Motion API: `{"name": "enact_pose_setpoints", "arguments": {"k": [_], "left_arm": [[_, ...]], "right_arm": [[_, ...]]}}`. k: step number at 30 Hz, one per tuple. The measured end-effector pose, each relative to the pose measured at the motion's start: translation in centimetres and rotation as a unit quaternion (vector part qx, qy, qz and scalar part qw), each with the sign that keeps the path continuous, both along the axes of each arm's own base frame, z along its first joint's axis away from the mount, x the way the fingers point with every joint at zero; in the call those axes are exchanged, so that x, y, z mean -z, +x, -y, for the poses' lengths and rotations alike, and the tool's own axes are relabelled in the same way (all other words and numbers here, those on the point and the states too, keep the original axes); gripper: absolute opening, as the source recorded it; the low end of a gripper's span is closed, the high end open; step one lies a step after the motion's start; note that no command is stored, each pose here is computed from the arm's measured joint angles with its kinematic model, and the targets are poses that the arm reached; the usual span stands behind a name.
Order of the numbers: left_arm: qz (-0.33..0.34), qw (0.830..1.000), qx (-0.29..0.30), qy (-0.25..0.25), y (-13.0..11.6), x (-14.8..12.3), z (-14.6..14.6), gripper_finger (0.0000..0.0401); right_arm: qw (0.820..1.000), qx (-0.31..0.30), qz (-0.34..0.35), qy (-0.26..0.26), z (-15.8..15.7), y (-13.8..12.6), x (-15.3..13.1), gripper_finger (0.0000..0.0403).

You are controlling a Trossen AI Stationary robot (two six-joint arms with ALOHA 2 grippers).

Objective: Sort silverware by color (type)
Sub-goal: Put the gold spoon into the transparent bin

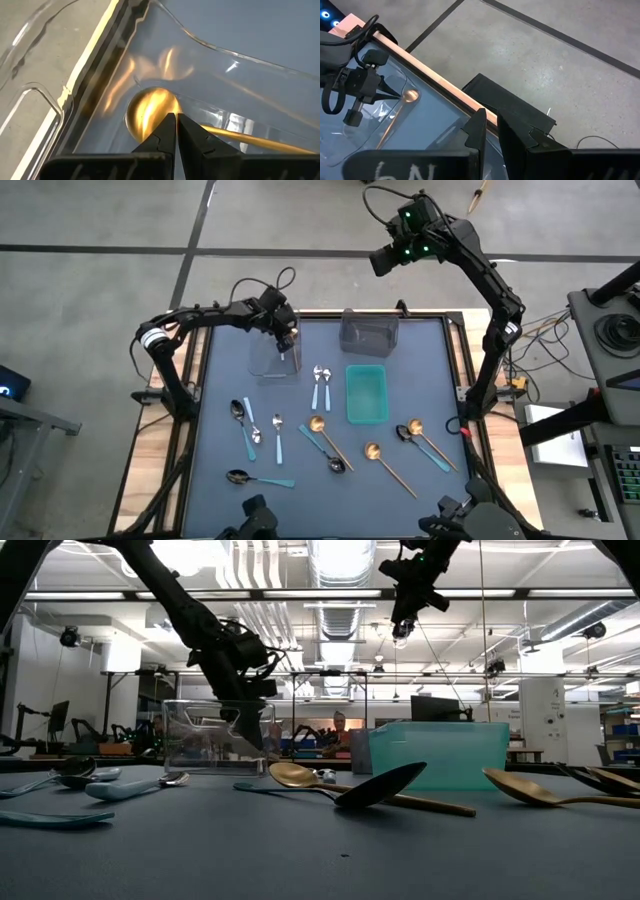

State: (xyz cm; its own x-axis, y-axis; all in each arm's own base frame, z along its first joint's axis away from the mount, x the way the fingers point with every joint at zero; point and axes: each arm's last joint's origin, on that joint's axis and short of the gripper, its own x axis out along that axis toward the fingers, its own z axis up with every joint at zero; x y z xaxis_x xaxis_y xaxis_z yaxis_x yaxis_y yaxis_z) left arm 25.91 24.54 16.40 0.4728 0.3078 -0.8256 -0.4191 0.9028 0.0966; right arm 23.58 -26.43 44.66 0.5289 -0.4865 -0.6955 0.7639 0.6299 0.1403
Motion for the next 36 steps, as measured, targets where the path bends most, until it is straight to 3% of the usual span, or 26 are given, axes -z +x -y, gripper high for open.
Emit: {"name": "enact_pose_setpoints", "arguments": {"k": [5, 11, 15, 18, 22, 27, 36], "left_arm": [[-0.007, 1.0, -0.003, -0.002, -0.1, 0.1, 0.1, 0.0], [0.003, 1.0, -0.017, -0.016, -0.4, -1.6, 0.4, 0.0], [0.017, 0.999, 0.022, -0.04, -0.8, -3.2, 1.1, 0.0], [0.02, 0.995, 0.084, -0.049, -0.7, -2.8, 2.3, 0.0], [0.007, 0.991, 0.126, -0.039, -0.1, -1.8, 3.4, 0.0], [-0.029, 0.994, 0.102, 0.006, 0.5, -1.1, 3.3, 0.0], [-0.033, 0.995, 0.091, -0.01, 1.1, 0.6, 2.9, 0.0]], "right_arm": [[1.0, 0.0, 0.0, 0.0, 0.0, 0.0, 0.0, 0.0038], [1.0, 0.005, 0.004, 0.004, 0.0, 0.0, 0.0, 0.0038], [1.0, 0.005, 0.004, 0.005, 0.0, 0.0, 0.0, 0.0038], [1.0, 0.005, 0.004, 0.005, 0.0, 0.0, 0.0, 0.0038], [1.0, 0.005, 0.004, 0.004, 0.0, 0.0, 0.0, 0.0038], [1.0, 0.007, 0.002, 0.004, 0.0, 0.0, 0.1, 0.0038], [1.0, 0.014, -0.01, 0.005, 0.2, 0.1, 0.6, 0.0038]]}}
